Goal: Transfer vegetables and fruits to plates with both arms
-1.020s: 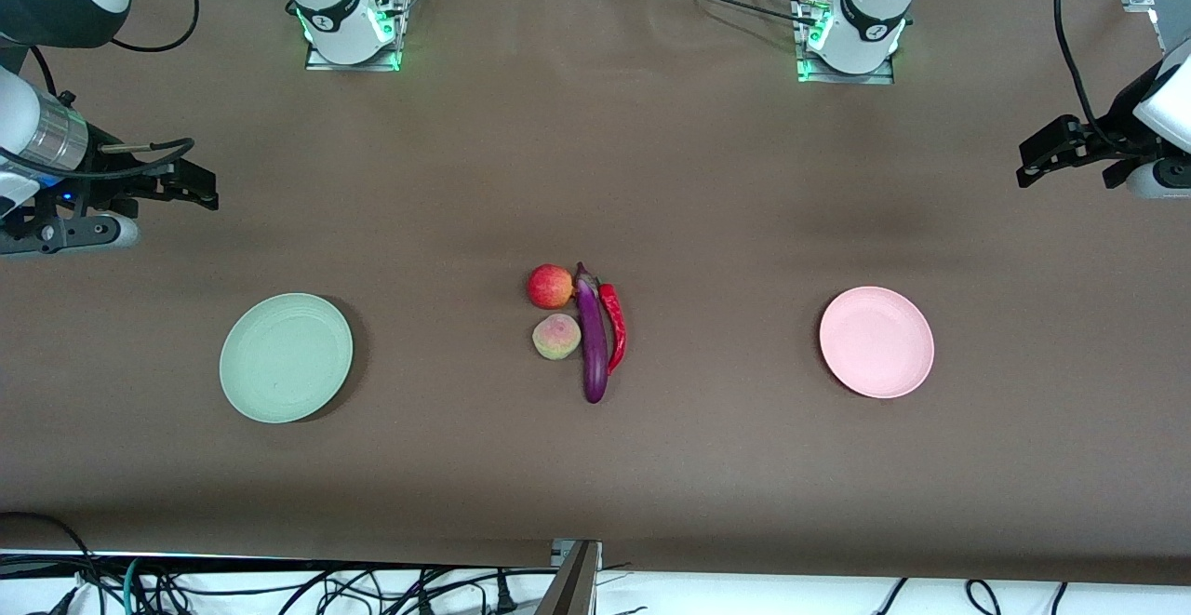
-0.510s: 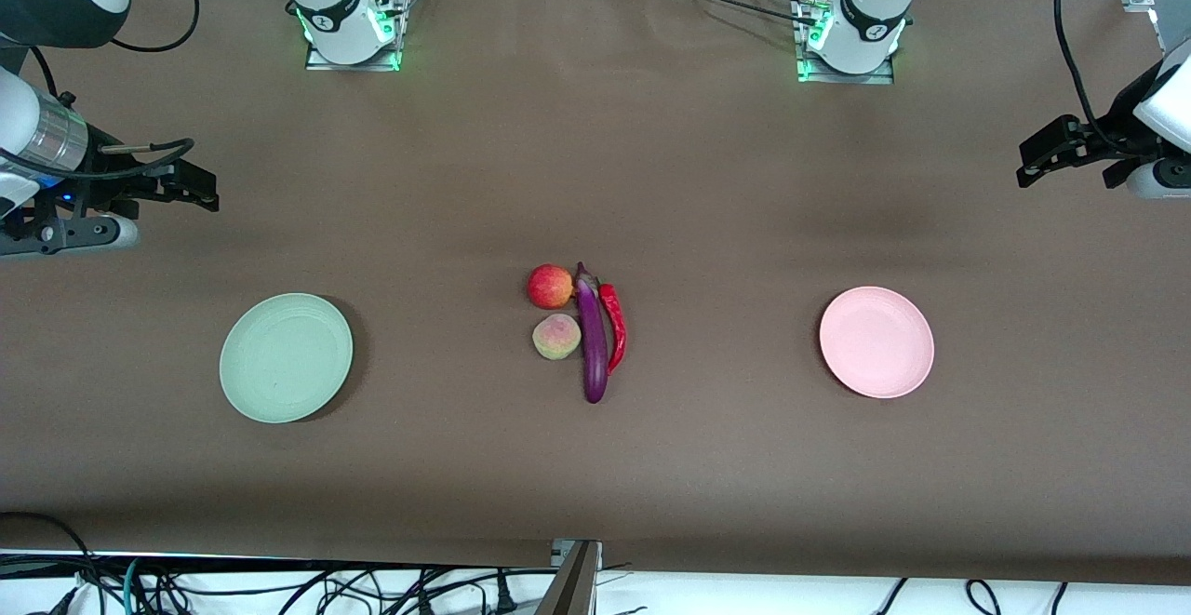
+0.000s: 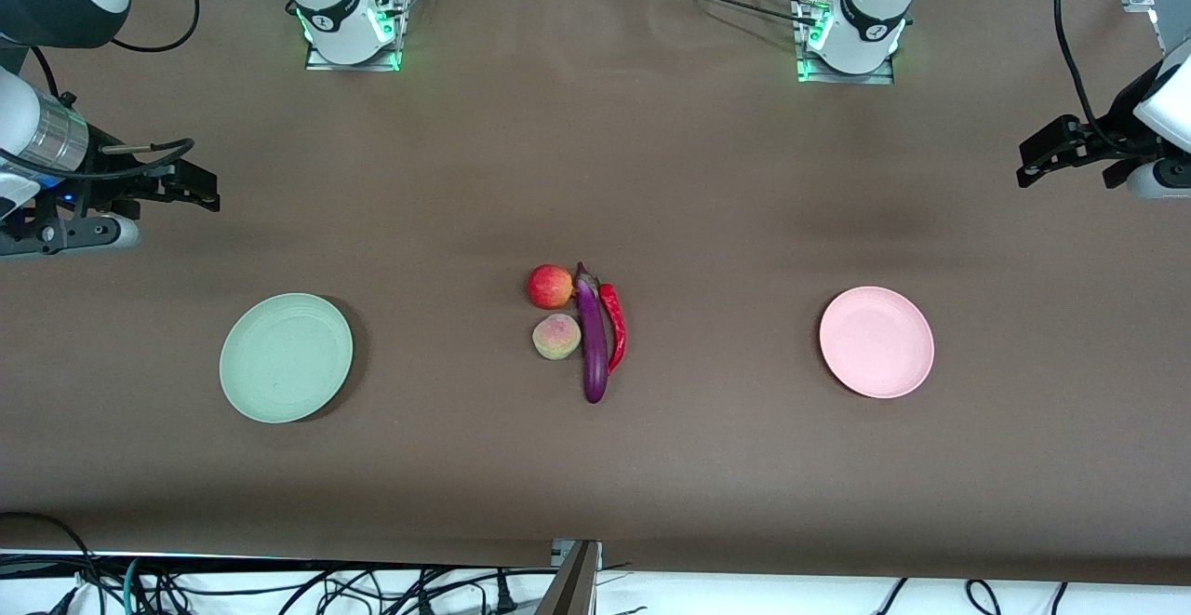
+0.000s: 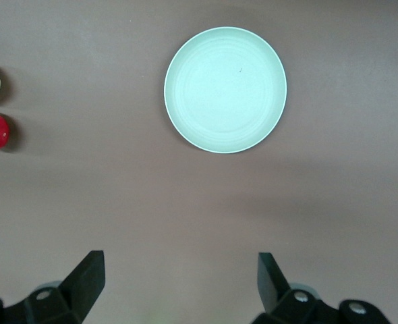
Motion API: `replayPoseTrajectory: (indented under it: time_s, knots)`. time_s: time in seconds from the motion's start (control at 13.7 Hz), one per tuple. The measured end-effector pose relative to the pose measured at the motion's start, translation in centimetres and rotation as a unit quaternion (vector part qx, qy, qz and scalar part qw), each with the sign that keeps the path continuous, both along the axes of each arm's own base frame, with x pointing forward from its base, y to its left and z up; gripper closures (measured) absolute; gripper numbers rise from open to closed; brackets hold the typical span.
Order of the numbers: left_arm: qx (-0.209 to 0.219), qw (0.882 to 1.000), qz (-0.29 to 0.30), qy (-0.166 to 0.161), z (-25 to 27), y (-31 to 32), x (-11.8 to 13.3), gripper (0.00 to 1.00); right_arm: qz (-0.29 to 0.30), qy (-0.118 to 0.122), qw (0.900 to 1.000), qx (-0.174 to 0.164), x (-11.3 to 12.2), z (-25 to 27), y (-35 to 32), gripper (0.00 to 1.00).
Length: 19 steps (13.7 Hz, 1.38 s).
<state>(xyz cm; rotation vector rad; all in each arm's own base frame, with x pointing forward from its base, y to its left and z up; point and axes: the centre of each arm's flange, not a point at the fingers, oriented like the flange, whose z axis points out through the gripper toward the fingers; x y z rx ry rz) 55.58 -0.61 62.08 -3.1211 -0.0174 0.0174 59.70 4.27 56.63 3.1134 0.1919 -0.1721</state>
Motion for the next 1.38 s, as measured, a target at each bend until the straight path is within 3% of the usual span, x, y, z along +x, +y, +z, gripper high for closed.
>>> replayPoseTrajectory:
  time_s: [0.29, 0.8, 1.02, 1.38]
  knots:
    - [0.000, 1.000, 0.000, 0.000, 0.0, 0.0, 0.0, 0.00, 0.000, 0.003, 1.000, 0.000, 0.1, -0.4, 0.0, 0.00]
    - [0.000, 1.000, 0.000, 0.003, -0.3, 0.0, 0.2, 0.00, -0.002, 0.034, 0.999, 0.000, 1.6, -4.4, -0.2, 0.00]
    - [0.000, 1.000, 0.000, 0.008, -0.9, 0.0, 0.4, 0.00, -0.002, 0.032, 0.999, 0.005, 2.3, -5.7, -0.1, 0.00]
    - [-0.001, 1.000, -0.005, 0.028, -1.9, -0.3, 0.5, 0.00, -0.013, 0.034, 0.995, 0.089, 4.6, -10.5, 2.7, 0.00]
